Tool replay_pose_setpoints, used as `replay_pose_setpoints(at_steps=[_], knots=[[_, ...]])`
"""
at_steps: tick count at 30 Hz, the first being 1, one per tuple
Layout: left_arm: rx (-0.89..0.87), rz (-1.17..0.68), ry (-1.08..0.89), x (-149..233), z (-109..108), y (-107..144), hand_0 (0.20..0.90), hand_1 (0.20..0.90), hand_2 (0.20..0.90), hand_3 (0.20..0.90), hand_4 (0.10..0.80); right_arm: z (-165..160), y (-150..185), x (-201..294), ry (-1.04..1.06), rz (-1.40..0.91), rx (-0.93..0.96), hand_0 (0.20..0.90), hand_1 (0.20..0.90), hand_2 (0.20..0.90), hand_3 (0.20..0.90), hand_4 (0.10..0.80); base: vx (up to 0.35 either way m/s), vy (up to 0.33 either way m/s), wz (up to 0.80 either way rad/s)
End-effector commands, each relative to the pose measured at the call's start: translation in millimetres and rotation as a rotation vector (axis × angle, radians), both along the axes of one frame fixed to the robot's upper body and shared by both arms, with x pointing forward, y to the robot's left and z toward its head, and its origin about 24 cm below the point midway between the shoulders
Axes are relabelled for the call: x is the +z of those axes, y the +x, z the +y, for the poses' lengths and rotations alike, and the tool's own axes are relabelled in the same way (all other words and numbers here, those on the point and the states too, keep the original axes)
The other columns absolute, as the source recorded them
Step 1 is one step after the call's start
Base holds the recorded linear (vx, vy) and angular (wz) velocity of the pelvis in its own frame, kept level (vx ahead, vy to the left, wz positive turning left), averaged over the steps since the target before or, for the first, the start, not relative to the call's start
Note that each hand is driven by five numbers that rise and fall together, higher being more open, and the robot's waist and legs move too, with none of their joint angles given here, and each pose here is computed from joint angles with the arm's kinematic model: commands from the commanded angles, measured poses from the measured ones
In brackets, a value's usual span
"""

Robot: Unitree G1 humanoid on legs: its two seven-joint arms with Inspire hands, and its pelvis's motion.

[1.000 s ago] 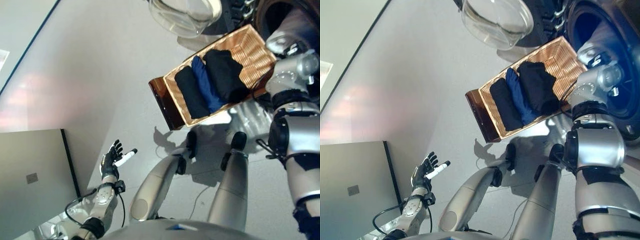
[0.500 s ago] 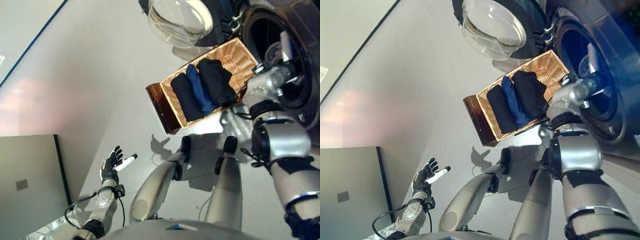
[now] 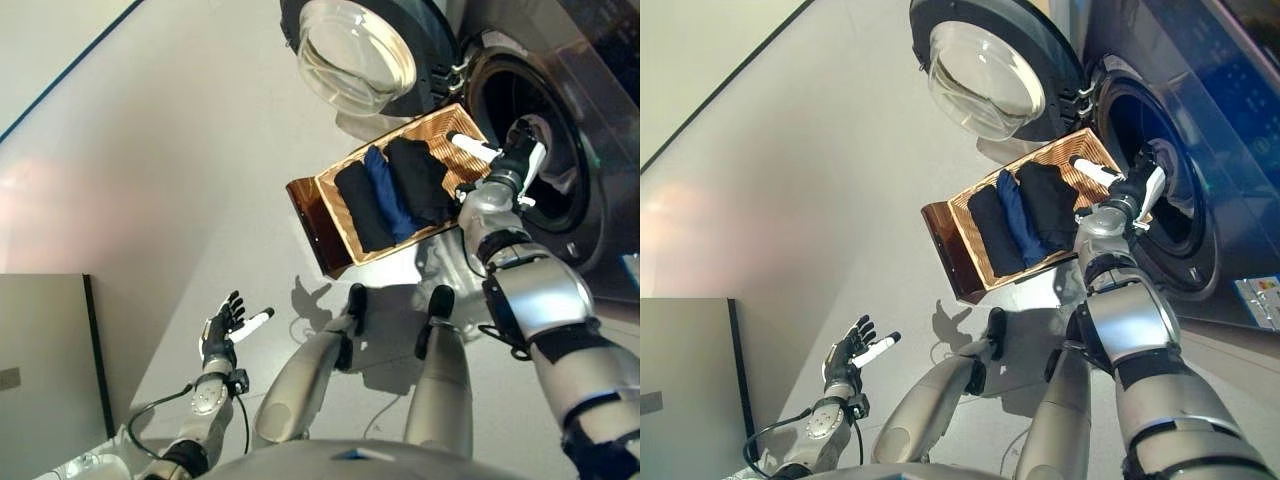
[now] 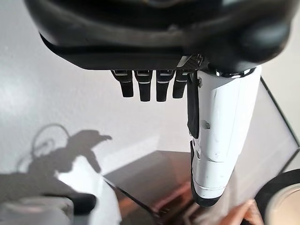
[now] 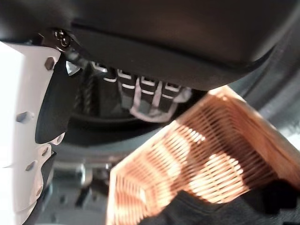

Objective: Pick up the clothes and place them into the washing machine

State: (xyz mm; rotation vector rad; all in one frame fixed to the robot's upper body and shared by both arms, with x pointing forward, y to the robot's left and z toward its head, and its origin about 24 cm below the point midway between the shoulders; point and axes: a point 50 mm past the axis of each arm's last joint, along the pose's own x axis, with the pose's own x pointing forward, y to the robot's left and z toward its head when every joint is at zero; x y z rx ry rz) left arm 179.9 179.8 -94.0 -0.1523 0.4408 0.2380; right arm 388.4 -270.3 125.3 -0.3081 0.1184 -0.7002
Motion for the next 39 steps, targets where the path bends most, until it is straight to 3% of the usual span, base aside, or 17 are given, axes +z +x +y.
replay_pose_setpoints(at_steps=[1,5,16,25,34,35,36,37,38,39], knots=[[0.068,-0.197,0.083,36,42,18,0.9,0.9,0.9,0.9,0.8,4,13,49,-0.249,-0.043,0.062,0.9,0.9,0.9,0.9,0.8,-0.014,-0.028,0.07],[0.038,-0.325,0.079,62,39,29,0.9,0.9,0.9,0.9,0.8,2,12,45,-0.393,0.058,0.048,0.9,0.9,0.9,0.9,0.8,-0.008,-0.005,0.08],[-0.005,-0.671,0.115,137,32,49,0.9,0.9,0.9,0.9,0.8,6,13,42,-0.462,0.135,0.041,0.9,0.9,0.9,0.9,0.8,0.001,0.001,0.09],[0.0,-0.787,0.086,160,26,53,0.9,0.9,0.9,0.9,0.8,7,15,53,-0.47,0.131,0.032,0.9,0.9,0.9,0.9,0.8,0.01,-0.016,0.08],[-0.023,-0.944,0.055,194,12,57,0.9,0.9,0.9,0.9,0.8,-22,5,67,-0.53,0.191,-0.083,0.9,0.9,0.9,0.9,0.8,0.005,-0.001,0.18],[-0.024,-0.971,0.042,200,10,58,0.9,0.9,0.9,0.9,0.8,-28,3,68,-0.548,0.216,-0.105,0.54,0.54,0.54,0.54,0.543,0.012,0.026,0.17],[-0.022,-0.972,0.041,200,9,58,0.9,0.9,0.9,0.9,0.8,-30,2,69,-0.55,0.224,-0.113,0.406,0.406,0.406,0.406,0.447,0.012,0.026,0.19],[-0.022,-0.972,0.041,200,9,58,0.9,0.9,0.9,0.9,0.8,-30,2,69,-0.55,0.224,-0.113,0.362,0.362,0.362,0.362,0.416,0.014,0.027,0.18],[-0.02,-0.983,0.035,202,8,58,0.9,0.9,0.9,0.9,0.8,-34,0,70,-0.565,0.24,-0.122,0.2,0.2,0.2,0.2,0.3,0.01,0.032,0.16],[-0.022,-0.982,0.035,202,7,57,0.9,0.9,0.9,0.9,0.8,-37,-1,71,-0.572,0.251,-0.13,0.2,0.2,0.2,0.2,0.3,0.014,0.046,0.14]])
